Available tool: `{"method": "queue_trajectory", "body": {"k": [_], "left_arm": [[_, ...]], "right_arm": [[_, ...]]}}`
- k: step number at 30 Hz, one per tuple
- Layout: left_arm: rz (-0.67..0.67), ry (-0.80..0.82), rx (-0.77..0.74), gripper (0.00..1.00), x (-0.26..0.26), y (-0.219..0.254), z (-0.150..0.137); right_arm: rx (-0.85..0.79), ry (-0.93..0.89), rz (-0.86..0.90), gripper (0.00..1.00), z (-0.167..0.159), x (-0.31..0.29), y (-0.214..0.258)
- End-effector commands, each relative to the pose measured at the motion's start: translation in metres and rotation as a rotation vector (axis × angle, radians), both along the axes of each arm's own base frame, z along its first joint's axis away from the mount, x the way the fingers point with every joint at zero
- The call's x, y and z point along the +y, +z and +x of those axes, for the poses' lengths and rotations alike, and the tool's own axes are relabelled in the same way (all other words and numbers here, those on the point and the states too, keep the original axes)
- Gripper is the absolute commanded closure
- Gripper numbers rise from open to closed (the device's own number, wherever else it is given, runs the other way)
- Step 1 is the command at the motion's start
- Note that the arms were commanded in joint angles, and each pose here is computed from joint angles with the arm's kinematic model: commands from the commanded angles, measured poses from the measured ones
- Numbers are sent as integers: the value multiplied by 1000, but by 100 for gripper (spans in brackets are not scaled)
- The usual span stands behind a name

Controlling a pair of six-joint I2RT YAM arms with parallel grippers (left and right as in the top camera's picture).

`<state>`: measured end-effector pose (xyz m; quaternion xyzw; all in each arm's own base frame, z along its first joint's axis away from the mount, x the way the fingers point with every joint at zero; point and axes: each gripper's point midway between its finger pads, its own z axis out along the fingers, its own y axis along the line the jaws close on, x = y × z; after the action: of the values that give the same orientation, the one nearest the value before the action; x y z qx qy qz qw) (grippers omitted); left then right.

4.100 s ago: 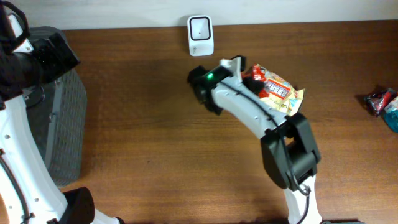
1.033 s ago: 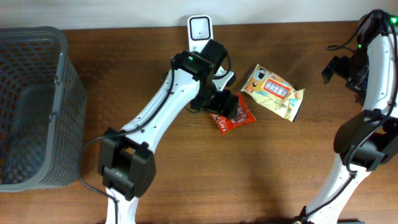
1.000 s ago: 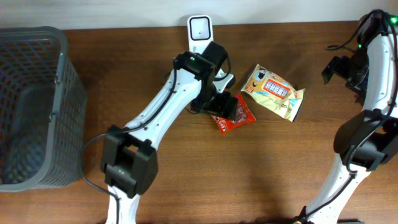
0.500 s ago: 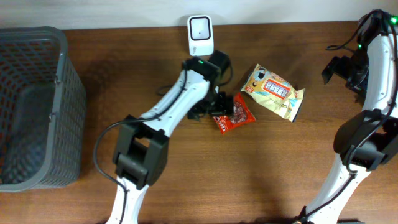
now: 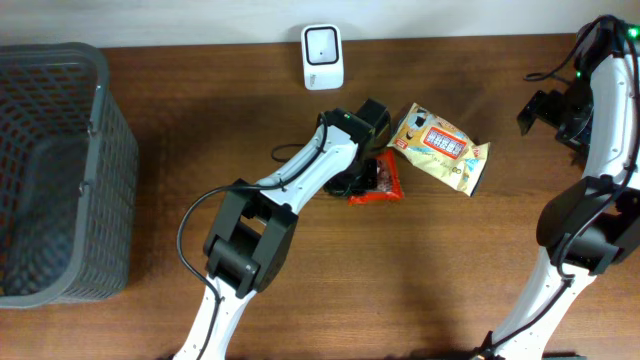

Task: Scan the item barcode
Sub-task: 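Lift the red bag with the left gripper toward the scanner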

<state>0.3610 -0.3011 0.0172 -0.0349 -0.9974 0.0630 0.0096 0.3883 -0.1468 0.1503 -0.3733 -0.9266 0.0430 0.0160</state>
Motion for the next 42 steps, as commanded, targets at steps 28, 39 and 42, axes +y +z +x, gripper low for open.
{"method": "queue_trajectory", "body": {"k": [28, 39, 42], "left_arm": [[1197, -128, -420, 100, 259, 154, 121], [1043, -360, -276, 100, 193, 69, 71], [991, -417, -293, 100, 161, 63, 60]], "right_arm": [[-39, 3, -11, 2, 1, 0, 14], [-39, 3, -11, 2, 1, 0, 14], [-39, 2, -11, 2, 1, 0, 14]]}}
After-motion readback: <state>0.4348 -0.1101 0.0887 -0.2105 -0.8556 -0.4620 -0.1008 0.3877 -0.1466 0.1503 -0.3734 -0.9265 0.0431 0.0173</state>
